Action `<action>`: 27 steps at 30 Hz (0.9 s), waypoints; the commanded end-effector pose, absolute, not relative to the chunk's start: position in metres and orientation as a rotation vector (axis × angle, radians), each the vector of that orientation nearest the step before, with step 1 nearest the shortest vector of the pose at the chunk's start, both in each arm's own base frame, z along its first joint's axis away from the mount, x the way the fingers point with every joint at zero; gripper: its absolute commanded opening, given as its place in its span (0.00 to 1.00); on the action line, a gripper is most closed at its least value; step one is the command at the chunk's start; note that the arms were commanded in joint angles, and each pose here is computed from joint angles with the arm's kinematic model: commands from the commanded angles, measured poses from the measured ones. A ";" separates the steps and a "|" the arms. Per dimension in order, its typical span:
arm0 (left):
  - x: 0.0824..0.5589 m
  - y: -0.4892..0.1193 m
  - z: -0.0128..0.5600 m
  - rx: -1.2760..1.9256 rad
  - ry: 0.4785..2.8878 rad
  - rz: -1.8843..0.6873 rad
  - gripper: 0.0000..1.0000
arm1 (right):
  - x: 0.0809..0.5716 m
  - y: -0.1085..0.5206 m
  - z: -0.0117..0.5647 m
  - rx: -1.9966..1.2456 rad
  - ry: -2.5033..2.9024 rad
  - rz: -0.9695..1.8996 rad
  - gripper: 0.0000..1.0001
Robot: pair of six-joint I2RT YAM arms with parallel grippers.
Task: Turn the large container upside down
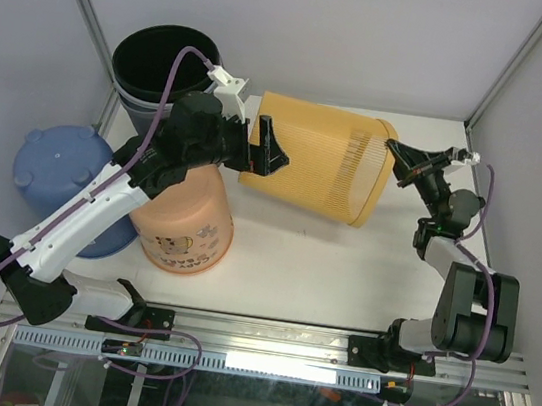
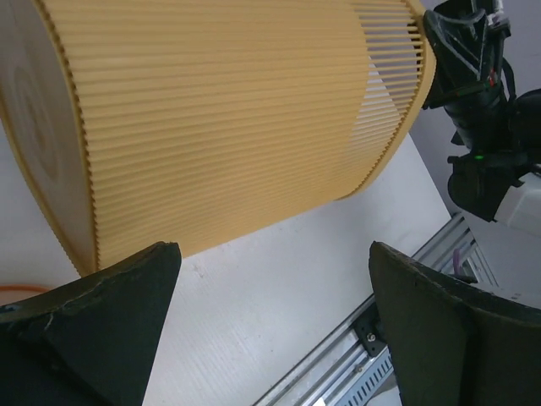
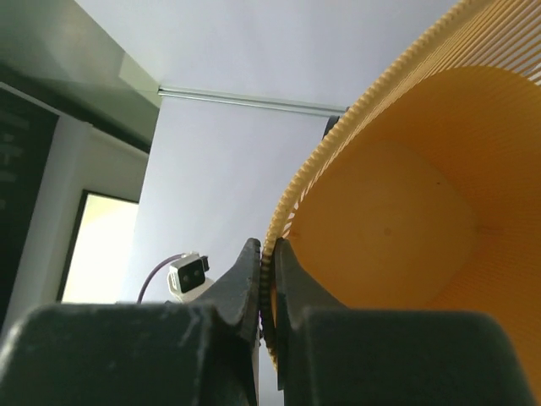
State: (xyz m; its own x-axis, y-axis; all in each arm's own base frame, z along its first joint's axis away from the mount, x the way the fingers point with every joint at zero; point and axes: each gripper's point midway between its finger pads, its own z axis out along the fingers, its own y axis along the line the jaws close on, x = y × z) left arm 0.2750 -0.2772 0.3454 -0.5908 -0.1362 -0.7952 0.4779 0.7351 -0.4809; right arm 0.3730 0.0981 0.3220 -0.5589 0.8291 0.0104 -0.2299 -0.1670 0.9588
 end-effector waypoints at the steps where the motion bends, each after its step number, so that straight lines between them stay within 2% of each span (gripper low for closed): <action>1: 0.282 -0.272 0.379 0.248 1.948 -0.882 0.99 | 0.339 0.091 0.357 0.600 1.139 1.974 0.00; 14: 0.317 -0.258 0.376 0.212 1.971 -0.831 0.99 | 0.339 0.081 0.271 0.839 1.239 1.947 0.00; 20: 0.315 -0.295 0.356 0.323 2.027 -1.008 0.99 | 0.338 0.079 0.245 0.872 1.306 1.902 0.00; 27: 0.319 -0.325 0.353 0.410 1.984 -1.162 0.99 | 0.334 0.075 0.216 0.912 1.376 1.856 0.00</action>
State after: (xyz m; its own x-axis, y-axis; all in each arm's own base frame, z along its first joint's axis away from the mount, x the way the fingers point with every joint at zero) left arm 0.3286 -0.2959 0.3279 -0.6523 -0.1129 -0.7495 0.4976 0.6822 -0.5358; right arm 0.3581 0.0601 0.2342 -0.4735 0.8459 0.2455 -0.0697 -0.3139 0.9469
